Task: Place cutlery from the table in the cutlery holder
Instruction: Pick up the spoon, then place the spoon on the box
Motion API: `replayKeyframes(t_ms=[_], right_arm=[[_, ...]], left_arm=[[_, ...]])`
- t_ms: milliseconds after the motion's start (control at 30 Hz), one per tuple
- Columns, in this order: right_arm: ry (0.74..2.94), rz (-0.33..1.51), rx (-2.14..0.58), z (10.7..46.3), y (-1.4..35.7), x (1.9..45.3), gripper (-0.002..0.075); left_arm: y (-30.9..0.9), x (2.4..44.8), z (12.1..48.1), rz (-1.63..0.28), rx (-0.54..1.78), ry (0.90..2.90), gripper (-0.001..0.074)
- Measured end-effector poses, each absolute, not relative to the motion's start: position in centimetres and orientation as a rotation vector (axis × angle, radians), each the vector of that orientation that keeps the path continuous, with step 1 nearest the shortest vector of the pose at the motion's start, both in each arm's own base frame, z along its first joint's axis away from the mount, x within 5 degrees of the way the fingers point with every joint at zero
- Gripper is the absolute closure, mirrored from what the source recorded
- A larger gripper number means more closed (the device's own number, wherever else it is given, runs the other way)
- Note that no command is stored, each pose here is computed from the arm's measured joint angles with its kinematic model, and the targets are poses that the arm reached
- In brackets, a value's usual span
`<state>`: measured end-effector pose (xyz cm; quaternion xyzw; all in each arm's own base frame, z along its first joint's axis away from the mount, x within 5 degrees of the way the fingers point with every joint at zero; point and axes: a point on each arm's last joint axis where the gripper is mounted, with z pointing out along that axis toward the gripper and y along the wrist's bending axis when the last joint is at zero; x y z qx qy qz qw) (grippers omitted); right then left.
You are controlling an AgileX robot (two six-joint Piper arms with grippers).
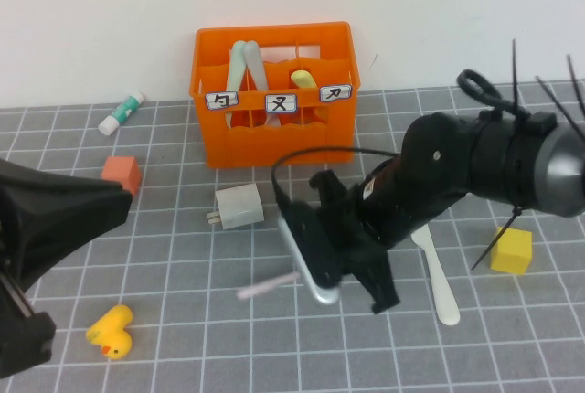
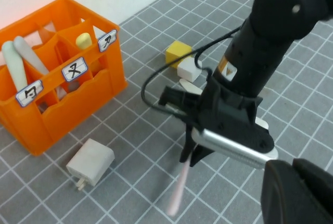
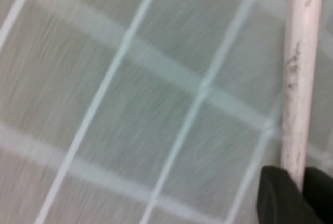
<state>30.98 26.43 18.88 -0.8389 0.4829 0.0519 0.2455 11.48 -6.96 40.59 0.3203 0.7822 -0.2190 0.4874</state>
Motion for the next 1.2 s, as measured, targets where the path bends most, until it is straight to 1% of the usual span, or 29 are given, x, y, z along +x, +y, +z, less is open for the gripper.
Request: replayKeyframes(t_ms=[133,300,433,533,600,667,833,1033,1133,1200], right_arm=[[1.469,0.258,-2.08,20.6,26.9,30.8,0.0667],[1.638,0.497,-1.751,22.4,26.8,31.4,0.0668],[1.694,0.669,-1.456,24.0,26.1,32.8,0.0668],[1.647,0.754,-1.202,26.3,24.9,34.3,0.0668],[1.604,0.751,-1.082,27.8,23.9,35.3,0.0668],[1.576,0.722,-1.019,29.1,23.1,36.2,0.0668],[1.493,0.623,-0.998,31.4,22.8,37.4,0.0668],[1.433,0.53,-0.934,34.4,22.1,38.7,0.0668],[1.435,0.5,-0.903,34.9,21.3,39.3,0.0668],[1.447,0.49,-0.891,34.6,20.8,39.8,0.0668]], left_arm=[[-6.8,11.5,40.5,-0.519,0.768,1.916,0.0735],[-6.5,11.7,40.3,-0.488,0.741,1.953,0.0735],[-6.2,11.8,40.1,-0.46,0.702,1.994,0.0735],[-5.9,11.7,39.9,-0.441,0.658,2.027,0.0735],[-5.6,11.5,40.0,-0.409,0.632,2.034,0.0735],[-5.3,11.2,40.0,-0.377,0.601,2.023,0.0735],[-4.6,10.1,39.5,-0.324,0.525,1.94,0.0735],[-3.8,9.2,36.6,-0.272,0.428,1.885,0.0735],[-3.5,8.9,34.3,-0.257,0.396,1.874,0.0735],[-3.3,8.8,32.7,-0.246,0.372,1.867,0.0735]])
